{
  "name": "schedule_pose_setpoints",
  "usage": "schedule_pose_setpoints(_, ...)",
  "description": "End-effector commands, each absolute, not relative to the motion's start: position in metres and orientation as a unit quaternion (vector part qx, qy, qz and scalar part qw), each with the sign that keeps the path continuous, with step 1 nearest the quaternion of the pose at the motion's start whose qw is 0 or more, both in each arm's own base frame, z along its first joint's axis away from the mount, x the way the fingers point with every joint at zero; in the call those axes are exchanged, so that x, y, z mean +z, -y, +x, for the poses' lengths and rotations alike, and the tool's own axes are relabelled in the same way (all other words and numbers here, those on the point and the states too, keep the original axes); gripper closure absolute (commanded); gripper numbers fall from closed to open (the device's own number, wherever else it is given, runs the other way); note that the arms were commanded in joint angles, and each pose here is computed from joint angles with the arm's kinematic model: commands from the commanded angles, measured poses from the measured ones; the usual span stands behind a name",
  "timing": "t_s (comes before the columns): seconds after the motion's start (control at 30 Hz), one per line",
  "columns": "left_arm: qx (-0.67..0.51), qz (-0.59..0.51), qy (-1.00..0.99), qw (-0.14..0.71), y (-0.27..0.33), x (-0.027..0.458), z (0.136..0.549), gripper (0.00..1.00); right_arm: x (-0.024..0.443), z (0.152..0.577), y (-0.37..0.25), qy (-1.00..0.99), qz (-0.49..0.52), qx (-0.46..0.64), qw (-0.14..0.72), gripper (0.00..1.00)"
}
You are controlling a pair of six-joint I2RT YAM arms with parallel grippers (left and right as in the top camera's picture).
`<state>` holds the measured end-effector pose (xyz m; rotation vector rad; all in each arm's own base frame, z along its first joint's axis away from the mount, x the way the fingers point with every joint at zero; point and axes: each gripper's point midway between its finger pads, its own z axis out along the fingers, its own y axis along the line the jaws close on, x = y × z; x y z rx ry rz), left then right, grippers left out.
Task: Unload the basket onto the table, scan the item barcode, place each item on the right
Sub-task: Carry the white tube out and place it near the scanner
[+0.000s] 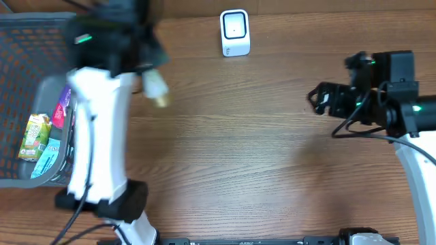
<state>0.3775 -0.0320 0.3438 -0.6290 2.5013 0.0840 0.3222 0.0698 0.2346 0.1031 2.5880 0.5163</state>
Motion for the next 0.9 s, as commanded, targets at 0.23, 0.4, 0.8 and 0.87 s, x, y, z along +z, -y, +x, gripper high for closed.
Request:
schedule_pose_setpoints(0.23, 0.079, -0.287, -0.945, 0.137, 0.164, 0.172, 0.396, 0.96, 0.235, 0.324, 0.042, -0.911, 0.3, 0.109, 0.261, 0.08)
schedule_pose_setpoints(0.4, 0.066, -0.245, -0.962, 0.098, 0.224, 0.109, 0.397, 0.95, 0.233, 0.319, 0.047, -0.911, 0.308, 0.105, 0.253, 0.08)
schedule_pose_setpoints(0.8, 0.027, -0.128, -0.987, 0.096, 0.303, 0.036, 0.4, 0.64, 0.232, 0.318, 0.047, -0.912, 0.308, 0.104, 0.251, 0.11)
schedule_pose_setpoints(0.87, 0.017, -0.101, -0.989, 0.104, 0.308, 0.042, 0.406, 0.5, 0.232, 0.319, 0.047, -0.912, 0.308, 0.104, 0.251, 0.11)
